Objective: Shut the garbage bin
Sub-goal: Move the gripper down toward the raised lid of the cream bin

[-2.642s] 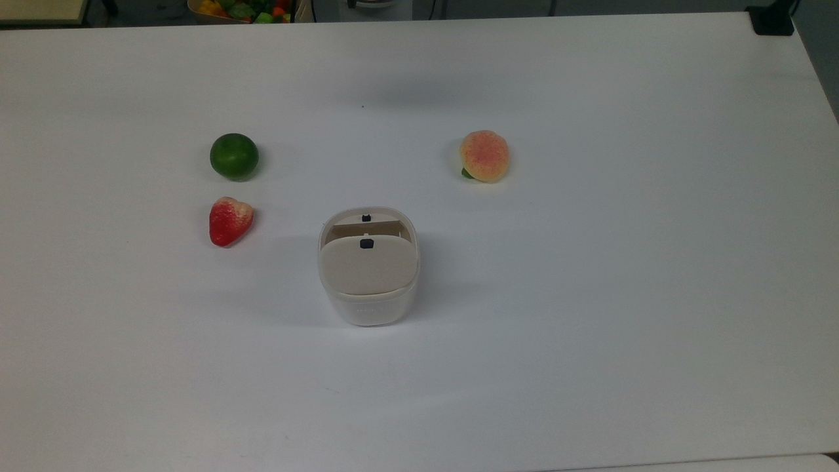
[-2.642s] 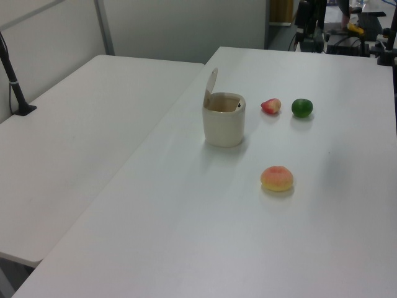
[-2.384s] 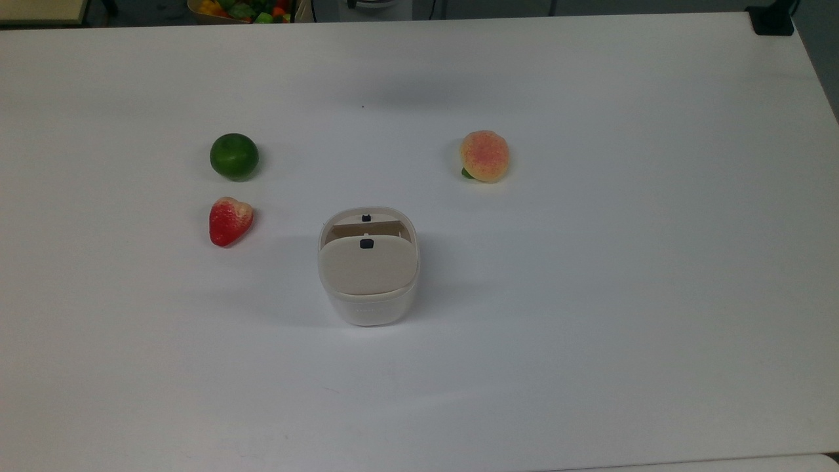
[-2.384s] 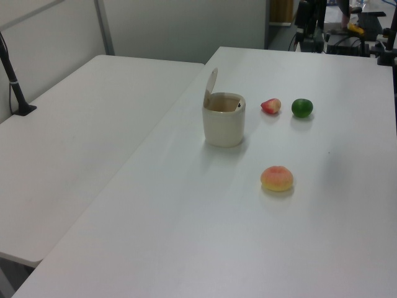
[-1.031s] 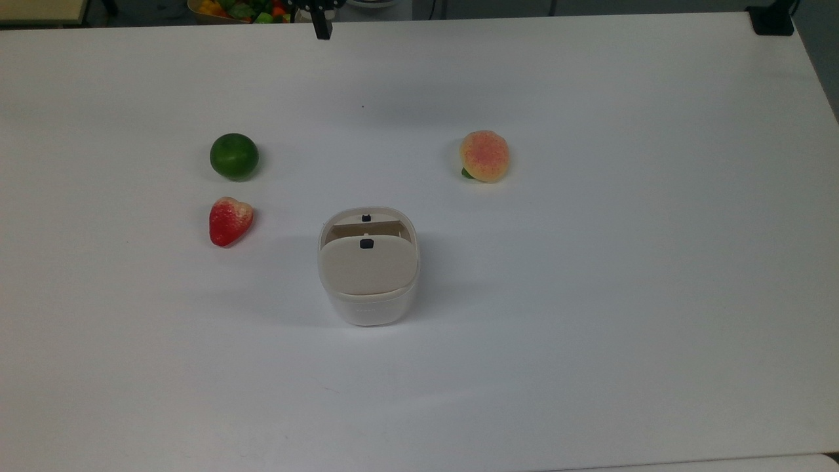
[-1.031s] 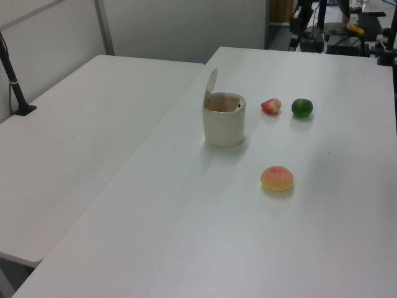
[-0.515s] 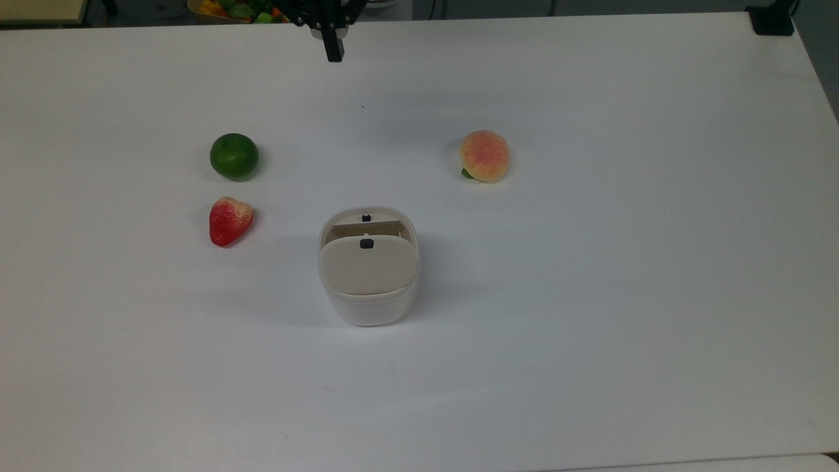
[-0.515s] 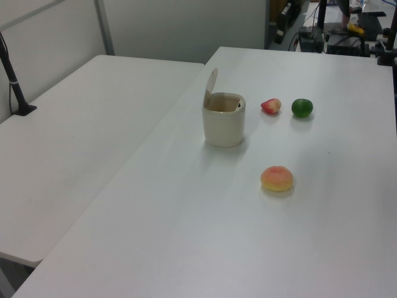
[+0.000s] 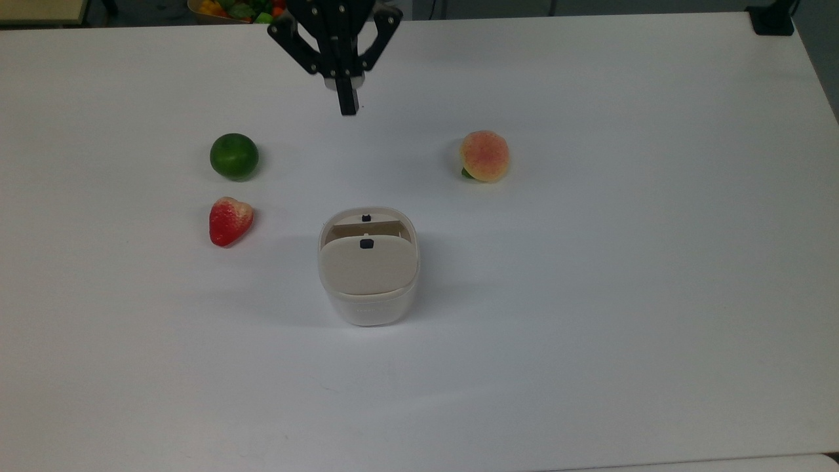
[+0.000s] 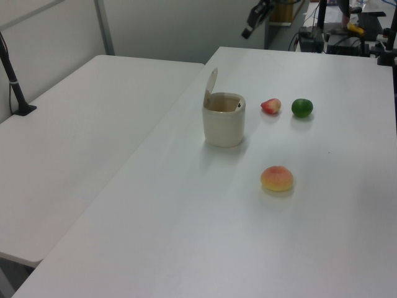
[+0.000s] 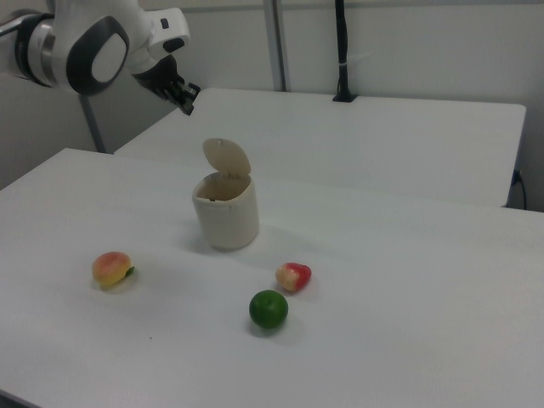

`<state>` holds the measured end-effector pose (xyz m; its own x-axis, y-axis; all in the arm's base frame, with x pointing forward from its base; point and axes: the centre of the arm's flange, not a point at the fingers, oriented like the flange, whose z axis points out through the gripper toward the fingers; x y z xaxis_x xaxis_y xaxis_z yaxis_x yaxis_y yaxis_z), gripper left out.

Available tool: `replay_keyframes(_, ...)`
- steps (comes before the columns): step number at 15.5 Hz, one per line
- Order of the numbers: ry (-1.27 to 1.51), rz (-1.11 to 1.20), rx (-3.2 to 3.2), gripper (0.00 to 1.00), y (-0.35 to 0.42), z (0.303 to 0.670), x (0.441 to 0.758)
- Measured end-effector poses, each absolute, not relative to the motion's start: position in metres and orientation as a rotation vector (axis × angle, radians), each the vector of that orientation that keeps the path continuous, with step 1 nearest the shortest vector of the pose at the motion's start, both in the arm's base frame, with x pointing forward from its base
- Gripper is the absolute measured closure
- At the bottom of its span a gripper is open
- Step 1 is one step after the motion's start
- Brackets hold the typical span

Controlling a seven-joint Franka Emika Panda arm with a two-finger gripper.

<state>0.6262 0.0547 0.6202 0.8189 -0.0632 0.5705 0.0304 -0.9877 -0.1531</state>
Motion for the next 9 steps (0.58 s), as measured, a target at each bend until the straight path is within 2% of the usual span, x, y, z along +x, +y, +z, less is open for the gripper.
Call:
replay_keyframes(6,0.014,-1.065,-2.775,0.99,0.070,0.600,0.650)
replay_keyframes(9,0.031,-1.131,-2.749,0.99,0.068,0.577,0.667)
